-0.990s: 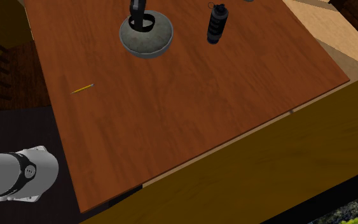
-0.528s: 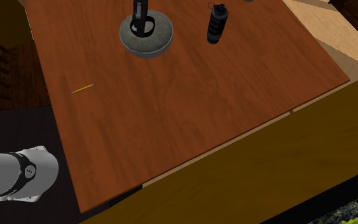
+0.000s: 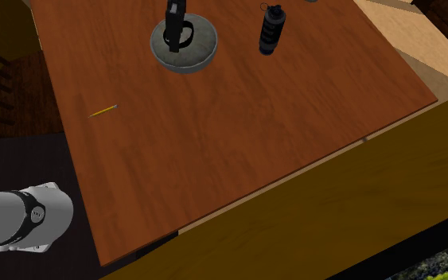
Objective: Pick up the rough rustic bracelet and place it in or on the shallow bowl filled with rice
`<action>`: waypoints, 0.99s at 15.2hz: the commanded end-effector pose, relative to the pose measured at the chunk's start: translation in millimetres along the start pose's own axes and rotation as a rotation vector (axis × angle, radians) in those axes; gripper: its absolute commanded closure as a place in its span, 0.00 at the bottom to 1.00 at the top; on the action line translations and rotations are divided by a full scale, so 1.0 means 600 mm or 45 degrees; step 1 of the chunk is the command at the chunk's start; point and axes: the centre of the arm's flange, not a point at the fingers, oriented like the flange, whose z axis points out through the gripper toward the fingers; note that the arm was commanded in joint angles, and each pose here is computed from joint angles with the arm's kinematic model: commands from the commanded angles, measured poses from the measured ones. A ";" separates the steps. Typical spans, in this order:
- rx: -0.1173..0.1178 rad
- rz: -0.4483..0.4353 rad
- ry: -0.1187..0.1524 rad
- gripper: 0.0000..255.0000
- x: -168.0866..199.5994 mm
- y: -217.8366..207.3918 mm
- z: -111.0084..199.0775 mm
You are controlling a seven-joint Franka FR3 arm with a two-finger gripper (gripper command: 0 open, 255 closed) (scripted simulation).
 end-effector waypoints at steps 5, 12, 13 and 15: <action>0.000 0.000 0.000 0.00 0.000 0.000 -0.044; 0.000 0.000 0.000 0.00 0.000 0.000 -0.083; 0.000 0.000 0.000 0.00 0.000 0.000 -0.083; 0.000 0.000 0.000 0.00 0.000 0.000 -0.083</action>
